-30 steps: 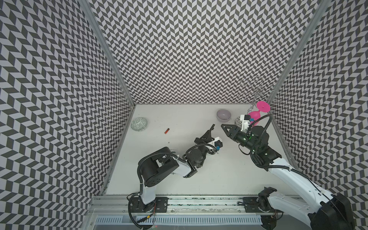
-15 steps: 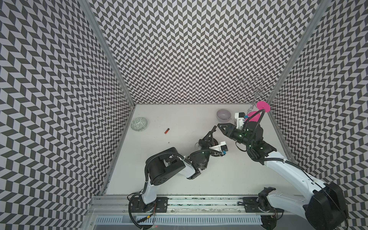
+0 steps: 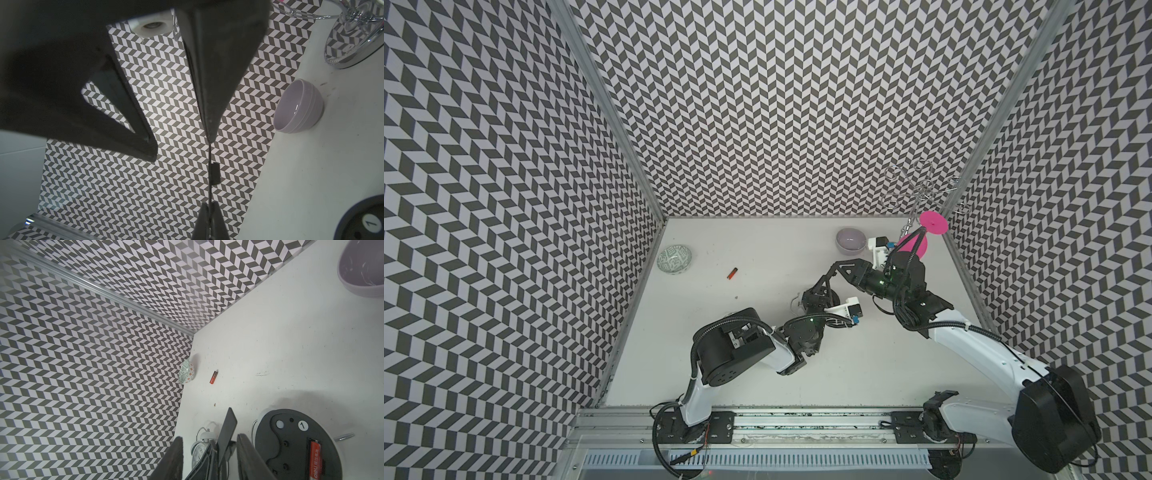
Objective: Insert the battery into the alarm
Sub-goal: Pick up the cover from the center of the board.
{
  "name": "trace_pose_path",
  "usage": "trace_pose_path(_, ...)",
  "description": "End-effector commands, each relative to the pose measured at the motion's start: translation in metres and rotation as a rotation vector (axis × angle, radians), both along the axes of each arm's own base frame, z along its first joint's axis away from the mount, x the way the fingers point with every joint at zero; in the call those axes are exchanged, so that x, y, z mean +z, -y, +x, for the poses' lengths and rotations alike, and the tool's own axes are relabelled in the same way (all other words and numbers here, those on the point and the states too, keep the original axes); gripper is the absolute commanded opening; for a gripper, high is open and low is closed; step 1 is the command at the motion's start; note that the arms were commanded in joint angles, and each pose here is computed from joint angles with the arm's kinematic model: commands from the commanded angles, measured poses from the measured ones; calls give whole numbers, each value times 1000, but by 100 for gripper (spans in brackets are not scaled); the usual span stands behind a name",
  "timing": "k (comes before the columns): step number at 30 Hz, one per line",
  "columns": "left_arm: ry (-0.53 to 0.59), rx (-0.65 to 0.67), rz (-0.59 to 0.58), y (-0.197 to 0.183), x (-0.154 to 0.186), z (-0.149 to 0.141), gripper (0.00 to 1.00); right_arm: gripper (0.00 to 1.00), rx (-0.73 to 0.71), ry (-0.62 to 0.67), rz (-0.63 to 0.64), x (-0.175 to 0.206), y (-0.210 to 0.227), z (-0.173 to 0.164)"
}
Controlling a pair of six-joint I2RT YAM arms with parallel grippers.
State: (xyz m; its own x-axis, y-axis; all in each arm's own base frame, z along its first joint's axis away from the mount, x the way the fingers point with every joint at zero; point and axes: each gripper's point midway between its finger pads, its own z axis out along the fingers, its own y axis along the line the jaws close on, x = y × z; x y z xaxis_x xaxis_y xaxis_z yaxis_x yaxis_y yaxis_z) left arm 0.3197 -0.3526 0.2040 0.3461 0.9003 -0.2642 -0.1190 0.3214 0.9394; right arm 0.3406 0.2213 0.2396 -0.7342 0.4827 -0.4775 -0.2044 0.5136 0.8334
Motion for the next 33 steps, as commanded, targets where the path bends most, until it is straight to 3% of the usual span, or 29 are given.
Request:
trace_pose_path(1, 153, 15, -271, -23, 59, -14, 0, 38, 33, 28, 53, 12, -6, 4)
trace_pose_path(10, 158, 20, -278, -23, 60, -15, 0, 31, 73, -13, 64, 4, -13, 8)
trace_pose_path(17, 158, 13, -277, -21, 60, -17, 0, 18, 74, -11, 75, 5, -14, 11)
trace_pose_path(28, 152, 30, -278, -21, 58, -15, 0, 16, 99, -37, 101, 2, -17, 9)
trace_pose_path(33, 147, 48, -276, -22, 55, -11, 0, 22, 102, -52, 101, -2, -15, 3)
